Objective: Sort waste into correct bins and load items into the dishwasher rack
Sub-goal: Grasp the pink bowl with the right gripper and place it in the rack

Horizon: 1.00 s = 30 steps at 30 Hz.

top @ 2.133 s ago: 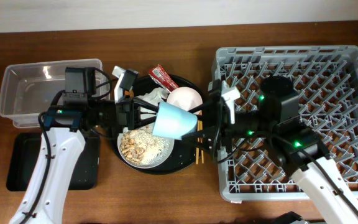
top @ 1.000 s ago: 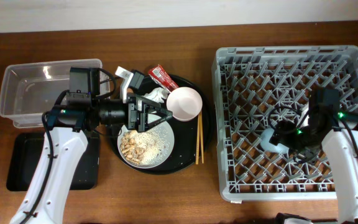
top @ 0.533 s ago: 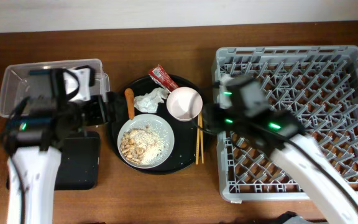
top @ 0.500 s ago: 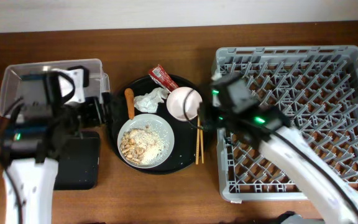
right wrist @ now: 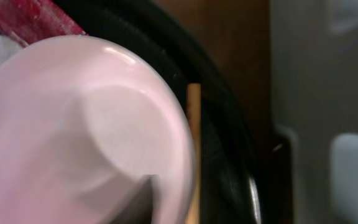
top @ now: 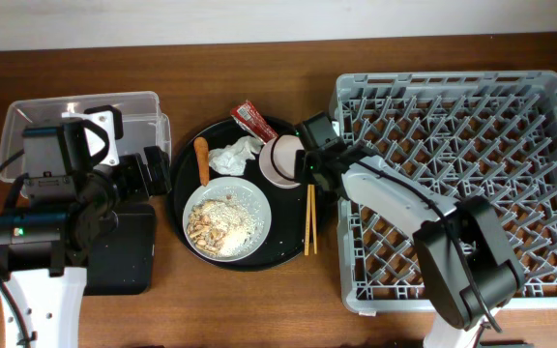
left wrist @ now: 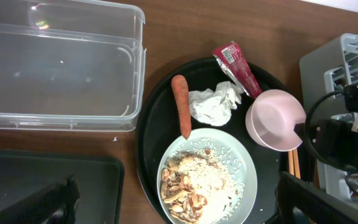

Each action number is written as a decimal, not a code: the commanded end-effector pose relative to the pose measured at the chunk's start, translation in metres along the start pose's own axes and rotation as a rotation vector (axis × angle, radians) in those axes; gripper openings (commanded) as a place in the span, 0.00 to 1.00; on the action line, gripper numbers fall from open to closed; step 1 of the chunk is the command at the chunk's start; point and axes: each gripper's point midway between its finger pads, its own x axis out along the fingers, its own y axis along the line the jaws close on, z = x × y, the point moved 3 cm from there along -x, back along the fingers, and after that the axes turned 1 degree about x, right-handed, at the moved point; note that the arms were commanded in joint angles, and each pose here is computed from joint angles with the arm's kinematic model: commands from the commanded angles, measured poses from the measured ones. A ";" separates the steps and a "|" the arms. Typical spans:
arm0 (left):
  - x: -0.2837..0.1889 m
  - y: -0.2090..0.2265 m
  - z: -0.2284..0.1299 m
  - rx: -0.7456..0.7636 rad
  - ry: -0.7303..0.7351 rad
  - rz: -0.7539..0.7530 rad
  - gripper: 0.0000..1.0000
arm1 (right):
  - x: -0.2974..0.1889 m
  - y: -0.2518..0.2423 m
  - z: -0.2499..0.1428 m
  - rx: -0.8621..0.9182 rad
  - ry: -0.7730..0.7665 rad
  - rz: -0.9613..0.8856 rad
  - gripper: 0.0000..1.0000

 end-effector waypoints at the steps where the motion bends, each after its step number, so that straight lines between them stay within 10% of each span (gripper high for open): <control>1: -0.004 0.001 0.003 -0.008 -0.014 0.011 1.00 | -0.001 0.001 0.001 0.008 0.009 0.003 0.04; 9: -0.004 0.001 0.003 -0.008 -0.014 0.011 1.00 | -0.174 -0.006 0.060 -0.151 -0.252 0.010 0.04; 15: -0.004 0.001 0.003 -0.008 -0.014 0.011 1.00 | -0.249 -0.167 0.055 0.005 -0.323 -0.798 0.04; 22: -0.004 0.001 0.003 -0.008 -0.014 0.011 1.00 | -0.243 -0.258 0.066 0.234 -0.286 -1.072 0.04; 30: -0.004 0.001 0.003 -0.008 -0.014 0.011 0.99 | -0.171 -0.271 0.068 0.061 -0.089 -1.181 0.04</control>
